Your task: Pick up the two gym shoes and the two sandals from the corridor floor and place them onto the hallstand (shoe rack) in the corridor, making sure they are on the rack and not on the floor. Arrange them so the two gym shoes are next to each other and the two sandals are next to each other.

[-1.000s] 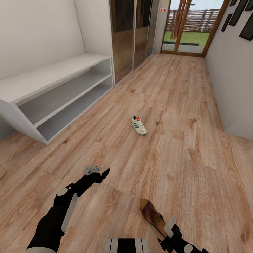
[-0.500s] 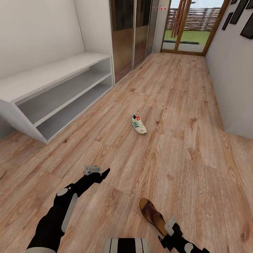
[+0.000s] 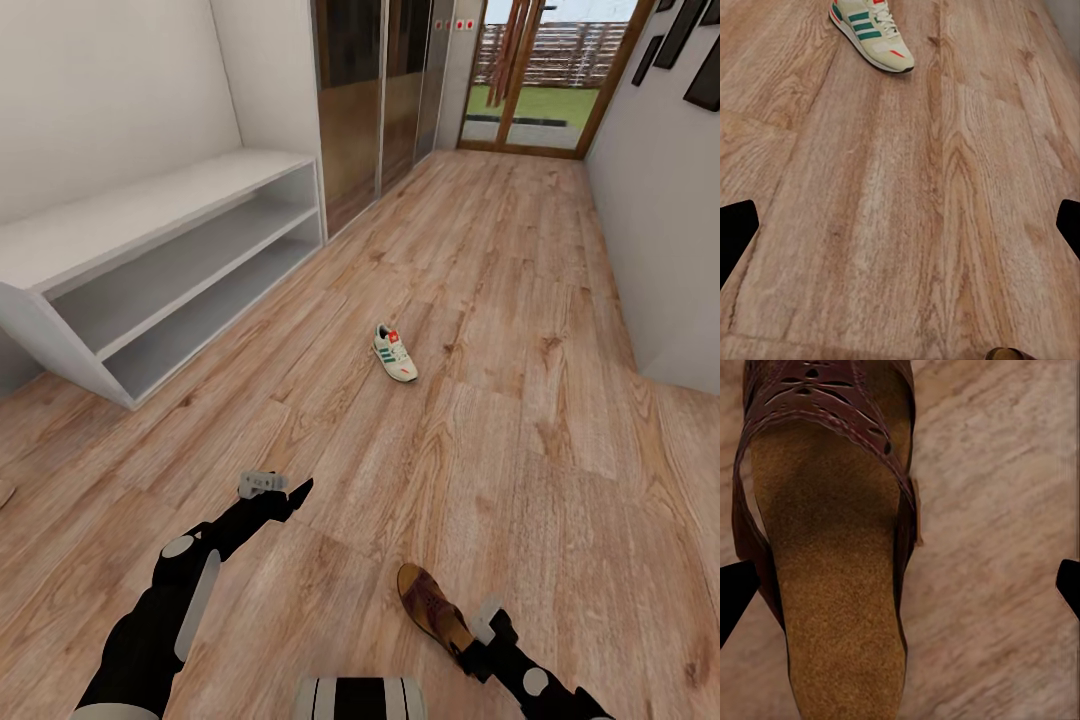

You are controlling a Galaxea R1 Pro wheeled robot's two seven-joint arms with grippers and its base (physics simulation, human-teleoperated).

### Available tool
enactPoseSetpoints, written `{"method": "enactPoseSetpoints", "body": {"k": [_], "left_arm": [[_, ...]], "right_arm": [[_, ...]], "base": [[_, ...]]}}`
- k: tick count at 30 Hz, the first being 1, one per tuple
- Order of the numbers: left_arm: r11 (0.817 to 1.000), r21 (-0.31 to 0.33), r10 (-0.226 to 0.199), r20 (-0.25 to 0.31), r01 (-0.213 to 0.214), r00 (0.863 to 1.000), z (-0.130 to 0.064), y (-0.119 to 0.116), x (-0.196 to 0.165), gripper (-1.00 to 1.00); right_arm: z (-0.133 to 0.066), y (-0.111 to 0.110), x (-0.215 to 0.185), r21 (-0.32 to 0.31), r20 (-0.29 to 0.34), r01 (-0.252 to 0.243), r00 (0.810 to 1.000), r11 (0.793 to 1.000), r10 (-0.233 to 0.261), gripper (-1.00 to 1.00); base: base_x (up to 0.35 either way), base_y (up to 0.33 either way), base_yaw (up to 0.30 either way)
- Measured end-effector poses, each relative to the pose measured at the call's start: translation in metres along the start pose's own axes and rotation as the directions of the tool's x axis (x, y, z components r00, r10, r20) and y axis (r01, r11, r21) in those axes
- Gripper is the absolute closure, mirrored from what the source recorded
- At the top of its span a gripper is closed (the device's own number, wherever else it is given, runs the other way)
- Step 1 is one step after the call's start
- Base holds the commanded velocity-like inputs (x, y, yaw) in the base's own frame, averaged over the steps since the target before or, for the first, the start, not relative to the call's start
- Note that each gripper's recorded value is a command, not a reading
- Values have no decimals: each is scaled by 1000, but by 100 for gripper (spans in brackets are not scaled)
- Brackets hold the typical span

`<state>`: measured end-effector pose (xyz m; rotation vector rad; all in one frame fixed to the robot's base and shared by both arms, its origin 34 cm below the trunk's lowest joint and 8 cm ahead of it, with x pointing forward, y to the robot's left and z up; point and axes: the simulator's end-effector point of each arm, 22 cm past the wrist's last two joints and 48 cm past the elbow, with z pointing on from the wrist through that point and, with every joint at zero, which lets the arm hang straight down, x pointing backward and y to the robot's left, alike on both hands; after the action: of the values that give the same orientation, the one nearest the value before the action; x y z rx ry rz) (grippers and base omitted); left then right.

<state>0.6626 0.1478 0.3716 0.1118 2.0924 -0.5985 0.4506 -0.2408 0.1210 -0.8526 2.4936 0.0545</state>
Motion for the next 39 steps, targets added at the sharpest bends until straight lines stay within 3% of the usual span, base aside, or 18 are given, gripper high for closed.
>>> {"method": "enactPoseSetpoints", "body": {"k": [39], "left_arm": [[999, -18, -51, -96, 49, 994, 16, 18, 63, -100]], "right_arm": [[17, 27, 44, -57, -78, -14, 997, 998, 10, -100]], "base": [[0, 0, 3]]}}
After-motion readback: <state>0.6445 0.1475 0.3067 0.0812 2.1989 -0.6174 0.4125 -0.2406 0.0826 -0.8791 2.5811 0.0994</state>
